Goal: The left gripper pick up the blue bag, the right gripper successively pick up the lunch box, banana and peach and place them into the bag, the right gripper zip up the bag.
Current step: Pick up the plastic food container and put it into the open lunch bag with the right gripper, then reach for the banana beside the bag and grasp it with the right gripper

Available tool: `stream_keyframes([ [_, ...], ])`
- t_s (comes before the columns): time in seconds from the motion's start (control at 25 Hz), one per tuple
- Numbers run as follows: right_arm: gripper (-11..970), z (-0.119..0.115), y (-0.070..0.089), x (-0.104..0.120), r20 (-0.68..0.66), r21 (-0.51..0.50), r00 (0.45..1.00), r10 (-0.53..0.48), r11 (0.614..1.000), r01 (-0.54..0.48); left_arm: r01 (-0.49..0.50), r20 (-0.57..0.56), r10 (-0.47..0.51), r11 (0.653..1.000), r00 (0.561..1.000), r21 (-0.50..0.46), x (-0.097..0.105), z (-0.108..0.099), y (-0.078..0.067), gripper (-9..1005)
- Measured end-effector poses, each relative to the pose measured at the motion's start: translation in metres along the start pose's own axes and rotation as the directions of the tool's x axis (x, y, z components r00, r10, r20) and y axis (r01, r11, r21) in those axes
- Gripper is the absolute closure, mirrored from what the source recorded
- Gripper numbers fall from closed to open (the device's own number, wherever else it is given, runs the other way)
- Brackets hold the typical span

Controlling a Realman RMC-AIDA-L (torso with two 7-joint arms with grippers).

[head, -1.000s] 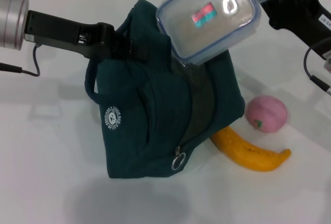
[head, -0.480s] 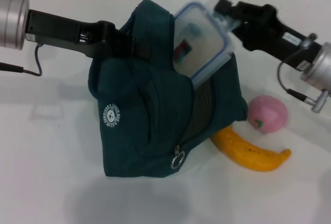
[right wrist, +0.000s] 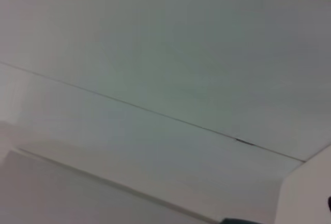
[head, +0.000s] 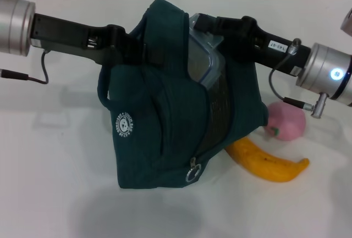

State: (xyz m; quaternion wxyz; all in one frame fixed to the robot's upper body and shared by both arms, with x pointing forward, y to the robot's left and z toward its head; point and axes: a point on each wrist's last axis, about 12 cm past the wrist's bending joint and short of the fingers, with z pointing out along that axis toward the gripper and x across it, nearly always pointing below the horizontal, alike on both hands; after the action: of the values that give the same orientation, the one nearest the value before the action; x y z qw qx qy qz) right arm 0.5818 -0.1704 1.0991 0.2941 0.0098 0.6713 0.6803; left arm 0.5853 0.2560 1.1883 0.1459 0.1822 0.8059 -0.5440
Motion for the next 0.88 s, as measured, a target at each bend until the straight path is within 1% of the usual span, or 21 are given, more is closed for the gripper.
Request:
stream_keyframes([
  [0.12, 825, -0.006, 0.001, -0.001, 0.034, -0.022, 0.999, 0.0, 1.0, 0.0, 0.004, 0.012, -0.004, 1.0, 1.0, -0.005, 0.001, -0.003, 0.001, 957],
  [0.24, 763, -0.016, 0.002, -0.003, 0.059, -0.043, 0.998, -0.016, 0.999, 0.019, 0.008, 0.022, -0.007, 1.0, 1.0, -0.015, 0.0, -0.005, 0.003, 957],
  [0.52, 620, -0.046, 0.006, -0.015, 0.114, -0.055, 0.988, -0.105, 0.992, 0.112, 0.016, 0.055, -0.013, 0.998, 0.998, -0.054, 0.001, -0.014, 0.008, 957],
  [0.6, 569, -0.059, 0.01, -0.021, 0.125, -0.051, 0.98, -0.155, 0.985, 0.162, 0.02, 0.06, -0.017, 0.998, 0.998, -0.057, 0.002, -0.016, 0.009, 957],
  [0.68, 510, -0.077, 0.018, -0.032, 0.127, -0.039, 0.96, -0.248, 0.966, 0.255, 0.023, 0.064, -0.019, 0.998, 0.998, -0.062, 0.003, -0.019, 0.01, 957],
  [0.72, 480, -0.081, 0.02, -0.034, 0.125, -0.035, 0.956, -0.265, 0.962, 0.271, 0.026, 0.067, -0.022, 0.997, 0.998, -0.067, 0.004, -0.021, 0.011, 957],
  [0.84, 383, -0.099, 0.037, -0.052, 0.051, 0.004, 0.925, -0.377, 0.926, 0.377, 0.032, 0.071, -0.027, 0.997, 0.997, -0.071, 0.007, -0.024, 0.013, 957],
  [0.88, 345, -0.103, 0.042, -0.057, 0.022, 0.017, 0.916, -0.4, 0.917, 0.399, 0.033, 0.072, -0.028, 0.997, 0.997, -0.072, 0.007, -0.024, 0.013, 957],
])
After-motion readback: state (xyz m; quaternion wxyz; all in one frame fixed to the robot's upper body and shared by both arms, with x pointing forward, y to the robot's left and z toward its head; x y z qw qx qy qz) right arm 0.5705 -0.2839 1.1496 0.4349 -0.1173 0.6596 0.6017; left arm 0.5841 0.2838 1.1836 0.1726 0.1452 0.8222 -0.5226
